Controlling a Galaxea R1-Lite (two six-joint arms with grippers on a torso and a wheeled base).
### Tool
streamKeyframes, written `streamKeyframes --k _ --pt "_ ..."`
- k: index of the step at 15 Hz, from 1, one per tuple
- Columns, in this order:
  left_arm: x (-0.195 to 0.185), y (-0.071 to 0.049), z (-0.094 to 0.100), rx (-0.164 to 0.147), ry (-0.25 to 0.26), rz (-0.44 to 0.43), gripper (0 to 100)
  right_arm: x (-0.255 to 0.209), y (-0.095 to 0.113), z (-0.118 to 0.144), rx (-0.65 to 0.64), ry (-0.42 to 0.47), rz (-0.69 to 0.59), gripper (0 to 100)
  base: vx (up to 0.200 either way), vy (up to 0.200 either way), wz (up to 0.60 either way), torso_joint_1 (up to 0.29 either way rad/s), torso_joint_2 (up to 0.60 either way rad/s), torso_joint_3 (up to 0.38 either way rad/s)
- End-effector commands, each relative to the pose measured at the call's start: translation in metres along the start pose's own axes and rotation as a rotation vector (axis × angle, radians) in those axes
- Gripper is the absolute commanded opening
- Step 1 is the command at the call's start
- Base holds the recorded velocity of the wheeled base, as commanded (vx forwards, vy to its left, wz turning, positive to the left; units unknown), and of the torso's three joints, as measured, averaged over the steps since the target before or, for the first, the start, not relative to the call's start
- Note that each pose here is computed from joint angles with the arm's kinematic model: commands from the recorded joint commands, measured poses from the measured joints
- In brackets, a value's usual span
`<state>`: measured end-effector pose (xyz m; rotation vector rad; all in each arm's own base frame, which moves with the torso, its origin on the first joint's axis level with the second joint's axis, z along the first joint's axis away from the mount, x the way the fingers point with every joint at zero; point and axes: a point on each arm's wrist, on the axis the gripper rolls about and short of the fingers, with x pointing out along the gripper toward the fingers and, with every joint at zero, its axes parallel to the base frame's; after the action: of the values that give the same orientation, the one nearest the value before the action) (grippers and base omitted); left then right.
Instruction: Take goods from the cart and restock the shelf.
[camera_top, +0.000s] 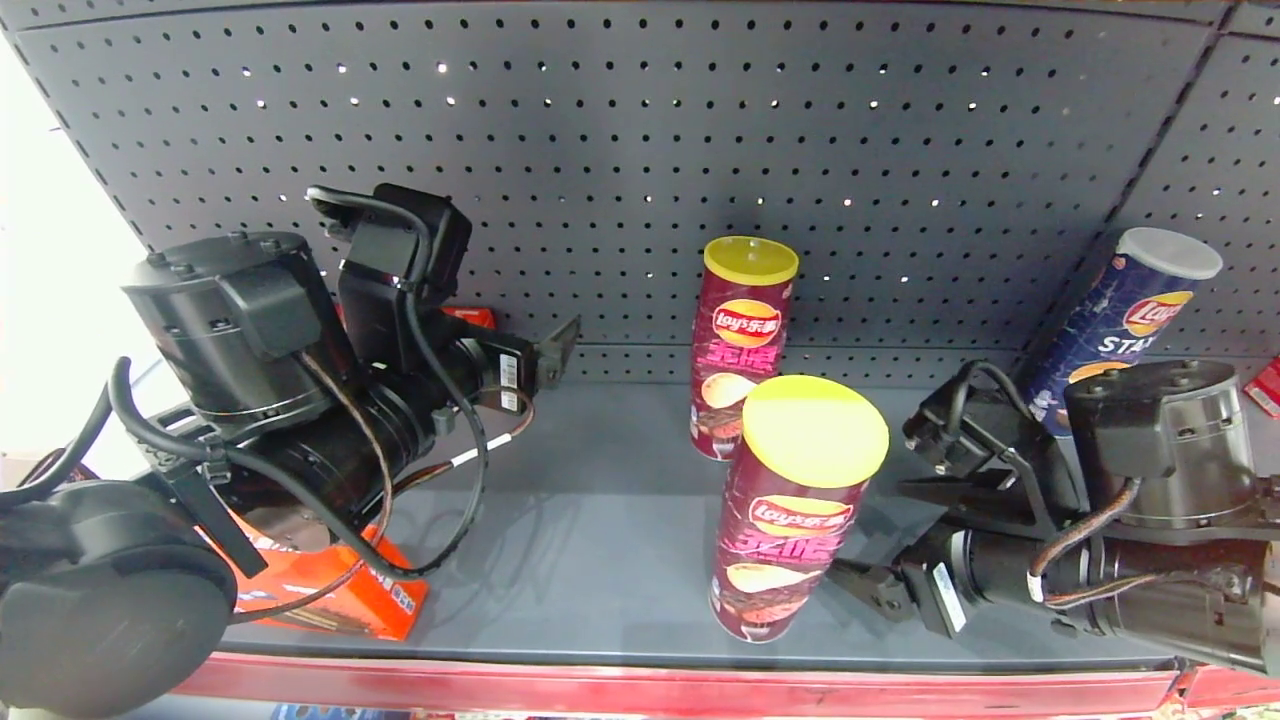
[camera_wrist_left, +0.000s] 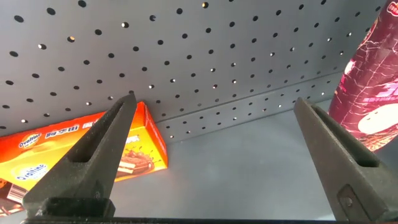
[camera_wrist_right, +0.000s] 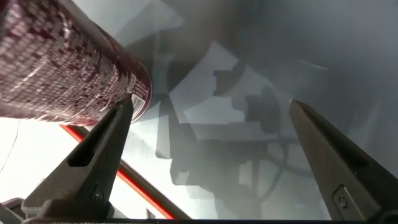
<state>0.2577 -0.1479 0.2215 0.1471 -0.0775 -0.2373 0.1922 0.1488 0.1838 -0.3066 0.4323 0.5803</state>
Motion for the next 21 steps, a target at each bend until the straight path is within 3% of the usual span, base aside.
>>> streamKeyframes --k 1,17,18,21 --pt "0.0 0.0 0.0 0.0 0.001 0.001 100 0.003 0.001 0.001 -0.002 0.002 0.001 100 0.0 0.0 0.0 0.0 0.0 0.0" --pt "-0.004 0.0 -0.005 0.006 0.019 -0.003 100 0.002 0.001 0.007 0.001 -0.02 0.001 100 0.0 0.0 0.0 0.0 0.0 0.0" --pt "-0.009 0.002 -0.003 0.004 0.014 -0.002 100 -0.004 -0.003 0.009 0.009 -0.038 -0.012 100 0.0 0.0 0.0 0.0 0.0 0.0" --pt "-0.067 0.022 0.005 -0.004 -0.015 -0.001 100 -0.049 -0.013 0.026 0.033 -0.21 -0.051 100 0.0 0.0 0.0 0.0 0.0 0.0"
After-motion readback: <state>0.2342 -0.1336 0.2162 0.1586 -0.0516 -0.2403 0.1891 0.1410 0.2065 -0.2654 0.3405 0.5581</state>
